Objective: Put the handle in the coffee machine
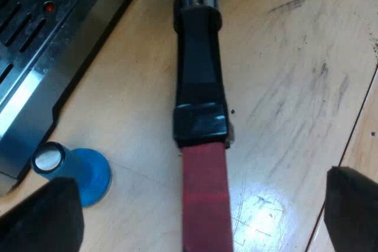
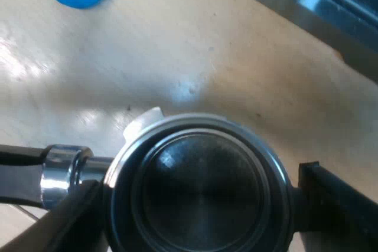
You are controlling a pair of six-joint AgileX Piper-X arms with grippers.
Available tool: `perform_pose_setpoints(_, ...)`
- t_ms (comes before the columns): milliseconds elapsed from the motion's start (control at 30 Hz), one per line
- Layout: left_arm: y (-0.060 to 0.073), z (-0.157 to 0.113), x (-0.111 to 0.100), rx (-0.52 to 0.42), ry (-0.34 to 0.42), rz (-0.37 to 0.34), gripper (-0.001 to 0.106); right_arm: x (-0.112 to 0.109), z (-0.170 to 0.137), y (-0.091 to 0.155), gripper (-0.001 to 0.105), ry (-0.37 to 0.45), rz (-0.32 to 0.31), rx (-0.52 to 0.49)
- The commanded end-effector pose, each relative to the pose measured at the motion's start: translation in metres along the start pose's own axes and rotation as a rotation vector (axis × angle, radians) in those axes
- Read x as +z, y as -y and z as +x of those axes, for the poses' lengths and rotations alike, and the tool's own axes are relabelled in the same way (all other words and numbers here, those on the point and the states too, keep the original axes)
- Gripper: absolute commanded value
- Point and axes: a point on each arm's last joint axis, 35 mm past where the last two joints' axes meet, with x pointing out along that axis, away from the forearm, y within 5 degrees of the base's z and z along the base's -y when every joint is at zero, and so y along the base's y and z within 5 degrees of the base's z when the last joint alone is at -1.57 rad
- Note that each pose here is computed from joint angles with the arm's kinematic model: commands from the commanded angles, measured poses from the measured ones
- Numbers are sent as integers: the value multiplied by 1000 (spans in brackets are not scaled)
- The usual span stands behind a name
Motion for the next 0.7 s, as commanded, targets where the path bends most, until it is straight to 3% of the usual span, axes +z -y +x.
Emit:
perform_pose_setpoints(33, 0, 4, -3, -11, -6, 11, 83, 5, -18, 1, 0, 56, 7, 10)
perform_pose_setpoints(133, 0, 7, -7, -11, -19, 14, 83, 7, -22, 0, 0, 65, 13, 28)
perform_pose_setpoints(167, -2, 19, -17, -28, -53, 35, 83, 8, -25, -1, 0, 73, 12, 58)
perform_pose_setpoints(400, -2, 20, -10, -24, 13, 62, 83, 8, -25, -1, 0, 67, 19, 80)
perform_pose_setpoints(700, -4, 34, -21, -25, 2, 64, 83, 8, -25, -1, 0, 67, 19, 86)
